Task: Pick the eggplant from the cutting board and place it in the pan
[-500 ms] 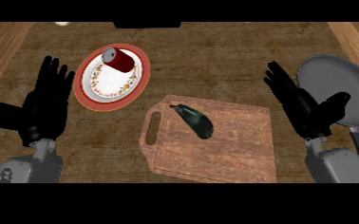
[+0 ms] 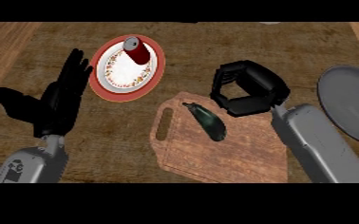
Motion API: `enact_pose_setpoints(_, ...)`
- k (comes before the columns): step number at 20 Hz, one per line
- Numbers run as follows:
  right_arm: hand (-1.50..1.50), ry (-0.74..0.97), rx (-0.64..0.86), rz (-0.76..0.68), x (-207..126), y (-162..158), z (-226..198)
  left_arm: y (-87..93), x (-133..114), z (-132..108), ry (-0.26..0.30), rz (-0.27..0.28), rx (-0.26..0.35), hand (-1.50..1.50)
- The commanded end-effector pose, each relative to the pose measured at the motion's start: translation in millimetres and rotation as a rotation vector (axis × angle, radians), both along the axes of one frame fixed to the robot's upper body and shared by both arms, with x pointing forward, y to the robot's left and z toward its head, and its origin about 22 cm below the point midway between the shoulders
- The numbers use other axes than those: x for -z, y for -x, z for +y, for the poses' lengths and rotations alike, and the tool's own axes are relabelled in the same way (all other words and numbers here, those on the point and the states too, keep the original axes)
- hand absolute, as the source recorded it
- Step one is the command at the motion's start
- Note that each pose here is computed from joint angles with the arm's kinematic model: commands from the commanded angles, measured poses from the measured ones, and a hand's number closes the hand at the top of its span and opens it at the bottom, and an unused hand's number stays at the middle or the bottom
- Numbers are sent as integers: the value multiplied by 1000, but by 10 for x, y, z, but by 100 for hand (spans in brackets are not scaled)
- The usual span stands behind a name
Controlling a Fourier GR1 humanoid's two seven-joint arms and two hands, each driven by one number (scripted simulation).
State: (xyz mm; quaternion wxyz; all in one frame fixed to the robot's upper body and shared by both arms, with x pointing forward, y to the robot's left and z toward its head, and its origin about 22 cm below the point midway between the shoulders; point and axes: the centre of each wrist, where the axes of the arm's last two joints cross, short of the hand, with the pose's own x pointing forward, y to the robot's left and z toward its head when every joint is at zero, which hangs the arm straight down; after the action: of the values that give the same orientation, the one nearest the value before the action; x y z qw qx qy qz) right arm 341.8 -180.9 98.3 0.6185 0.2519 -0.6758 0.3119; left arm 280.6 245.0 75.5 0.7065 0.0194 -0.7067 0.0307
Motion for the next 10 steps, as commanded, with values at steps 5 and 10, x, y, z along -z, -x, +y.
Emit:
enact_pose_setpoints(5, -150, 218, -202, -179, -318, -514, -727, -15, 5, 0, -46, 23, 50, 0)
enact_pose_setpoints(10, -150, 319, -354, -335, -531, -707, -417, -52, 64, -20, -56, 15, 53, 0)
